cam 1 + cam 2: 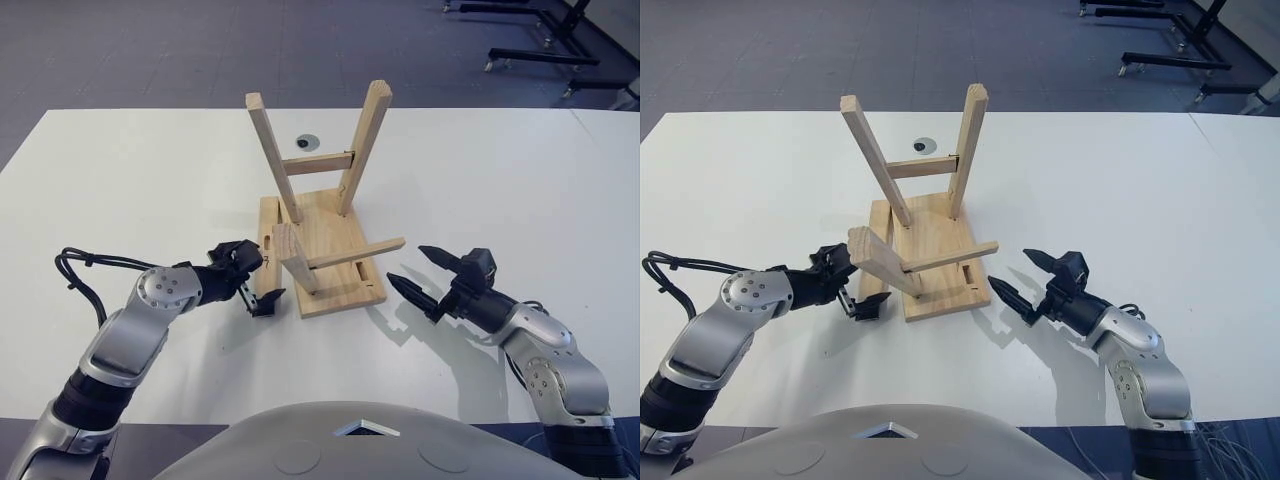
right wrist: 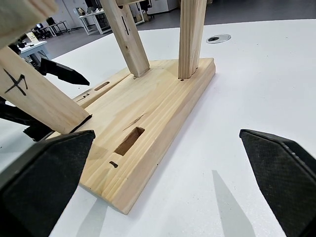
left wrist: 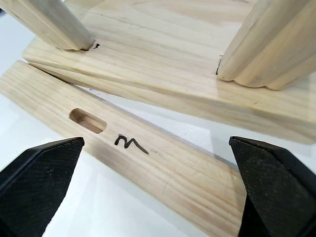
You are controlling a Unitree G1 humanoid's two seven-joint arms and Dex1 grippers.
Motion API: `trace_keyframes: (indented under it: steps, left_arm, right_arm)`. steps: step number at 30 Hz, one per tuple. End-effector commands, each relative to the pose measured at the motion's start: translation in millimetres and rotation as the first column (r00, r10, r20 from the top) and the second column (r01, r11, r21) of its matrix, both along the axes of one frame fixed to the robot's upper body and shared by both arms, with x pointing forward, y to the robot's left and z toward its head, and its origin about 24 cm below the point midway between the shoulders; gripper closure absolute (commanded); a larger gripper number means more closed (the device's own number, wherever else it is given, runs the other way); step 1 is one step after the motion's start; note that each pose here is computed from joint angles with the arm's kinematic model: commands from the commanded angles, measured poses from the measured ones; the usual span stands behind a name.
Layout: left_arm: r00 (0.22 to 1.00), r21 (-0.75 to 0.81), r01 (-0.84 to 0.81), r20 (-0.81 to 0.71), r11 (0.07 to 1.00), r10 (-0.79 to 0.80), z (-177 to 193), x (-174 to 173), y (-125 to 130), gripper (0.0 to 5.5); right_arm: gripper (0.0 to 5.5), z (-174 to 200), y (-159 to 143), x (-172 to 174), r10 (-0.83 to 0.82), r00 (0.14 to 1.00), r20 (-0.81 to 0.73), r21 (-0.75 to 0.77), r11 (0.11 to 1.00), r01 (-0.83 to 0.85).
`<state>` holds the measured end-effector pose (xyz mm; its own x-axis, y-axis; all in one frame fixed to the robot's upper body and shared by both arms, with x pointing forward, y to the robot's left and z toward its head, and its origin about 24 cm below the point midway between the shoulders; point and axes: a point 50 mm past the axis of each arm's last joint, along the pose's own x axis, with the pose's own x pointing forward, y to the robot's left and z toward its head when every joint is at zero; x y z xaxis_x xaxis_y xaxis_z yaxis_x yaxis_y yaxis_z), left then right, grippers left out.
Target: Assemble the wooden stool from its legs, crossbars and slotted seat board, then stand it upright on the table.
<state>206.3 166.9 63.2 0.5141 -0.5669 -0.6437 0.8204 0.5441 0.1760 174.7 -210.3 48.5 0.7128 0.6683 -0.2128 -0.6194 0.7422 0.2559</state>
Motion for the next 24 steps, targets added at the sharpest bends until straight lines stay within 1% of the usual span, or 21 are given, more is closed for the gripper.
trace_keyframes:
  steps: [1, 4, 7, 9, 11, 13, 14, 20, 22, 24]
  left_arm:
    - [0.995, 0.236, -0.060, -0.058, 0.970, 0.076, -14.0, -7.7, 18.5, 0.11]
    - [0.979, 0.294, -0.126, -0.115, 0.948, 0.166, -22.2, -12.6, 30.0, 0.11]
    - [0.937, 0.336, -0.240, -0.166, 0.911, 0.308, -34.8, -21.7, 53.4, 0.11]
    - [0.913, 0.338, -0.300, -0.168, 0.892, 0.371, -40.5, -18.6, 65.4, 0.11]
    - [0.894, 0.322, -0.370, -0.131, 0.872, 0.428, -42.9, -11.9, 73.2, 0.11]
    - [0.876, 0.291, -0.429, -0.098, 0.855, 0.472, -42.6, -6.8, 76.5, 0.11]
    - [0.866, 0.268, -0.445, -0.115, 0.854, 0.487, -43.3, -7.7, 75.6, 0.11]
    - [0.782, 0.198, -0.488, -0.334, 0.850, 0.526, -60.7, -30.6, 72.8, 0.11]
    - [0.749, 0.197, -0.492, -0.400, 0.848, 0.528, -68.0, -38.6, 76.0, 0.40]
    - [0.736, 0.219, -0.482, -0.424, 0.849, 0.527, -73.6, -44.5, 80.1, 0.68]
  right_arm:
    - [0.10, 0.9, 0.9, -0.8, -0.024, 1.000, 0.005, 0.003, 1.000, 0.024]
    - [0.10, -0.1, 0.3, -1.8, -0.036, 0.999, 0.005, 0.003, 0.999, 0.036]
    - [0.10, -1.3, -1.1, -1.5, -0.041, 0.999, -0.001, 0.004, 0.999, 0.041]
    - [0.10, -2.8, 0.0, -5.1, -0.056, 0.998, -0.005, 0.006, 0.998, 0.056]
    - [0.10, -4.9, 1.1, -7.5, -0.062, 0.998, -0.011, 0.005, 0.998, 0.062]
    - [0.10, -6.3, 1.9, -8.5, -0.064, 0.998, -0.017, 0.004, 0.998, 0.064]
    - [0.10, -6.2, 1.7, -8.6, -0.069, 0.997, -0.018, 0.006, 0.998, 0.069]
    - [0.10, -5.5, -0.2, -8.1, -0.080, 0.996, -0.025, 0.004, 0.997, 0.080]
    - [0.10, -5.7, 2.1, -7.1, -0.077, 0.997, -0.025, 0.005, 0.997, 0.077]
    - [0.10, -5.7, 3.2, -6.0, -0.072, 0.997, -0.025, 0.005, 0.997, 0.072]
